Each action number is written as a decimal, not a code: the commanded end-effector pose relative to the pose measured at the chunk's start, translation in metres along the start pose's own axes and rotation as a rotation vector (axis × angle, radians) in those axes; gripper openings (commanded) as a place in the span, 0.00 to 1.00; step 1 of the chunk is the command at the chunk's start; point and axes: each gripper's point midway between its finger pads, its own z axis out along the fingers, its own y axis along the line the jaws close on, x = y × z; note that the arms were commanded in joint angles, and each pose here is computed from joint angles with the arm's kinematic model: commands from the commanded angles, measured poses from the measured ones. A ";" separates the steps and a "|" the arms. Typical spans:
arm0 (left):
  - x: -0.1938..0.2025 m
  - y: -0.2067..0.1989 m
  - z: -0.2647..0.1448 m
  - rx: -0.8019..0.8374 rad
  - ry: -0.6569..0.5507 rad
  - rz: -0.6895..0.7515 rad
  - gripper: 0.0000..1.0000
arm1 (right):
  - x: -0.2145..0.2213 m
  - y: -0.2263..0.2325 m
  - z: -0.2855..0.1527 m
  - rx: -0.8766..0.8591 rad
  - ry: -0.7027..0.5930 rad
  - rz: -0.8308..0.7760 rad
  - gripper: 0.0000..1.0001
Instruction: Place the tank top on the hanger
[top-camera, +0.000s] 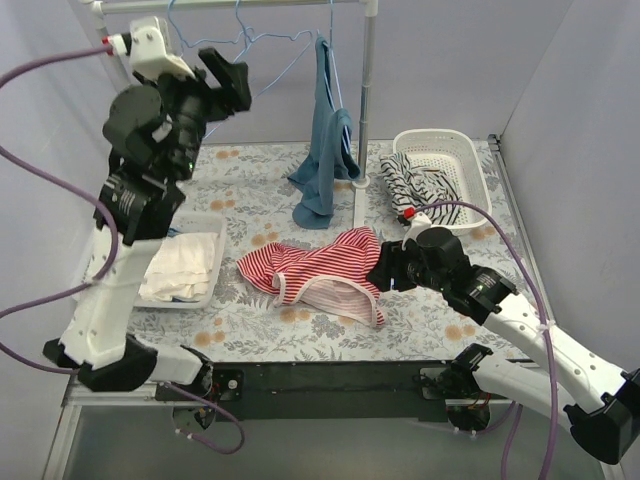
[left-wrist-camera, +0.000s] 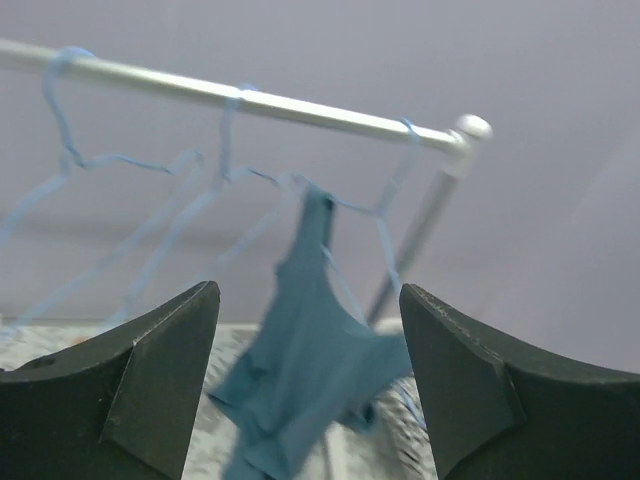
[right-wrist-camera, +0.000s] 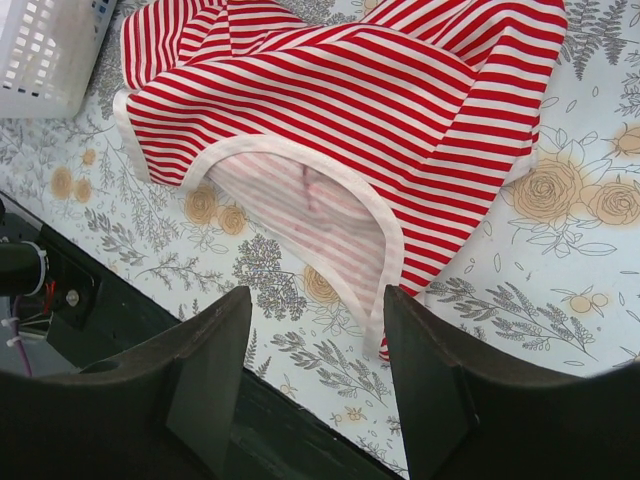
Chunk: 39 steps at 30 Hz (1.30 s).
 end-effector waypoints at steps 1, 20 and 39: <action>0.036 0.043 0.060 0.032 0.168 0.113 0.74 | -0.027 0.021 -0.005 -0.077 -0.065 -0.038 0.64; 0.090 0.130 0.138 0.215 0.340 0.120 0.58 | -0.022 0.025 0.002 -0.107 -0.025 -0.076 0.64; 0.149 0.150 0.164 0.180 0.412 0.169 0.35 | -0.019 0.025 0.007 -0.106 -0.005 -0.074 0.64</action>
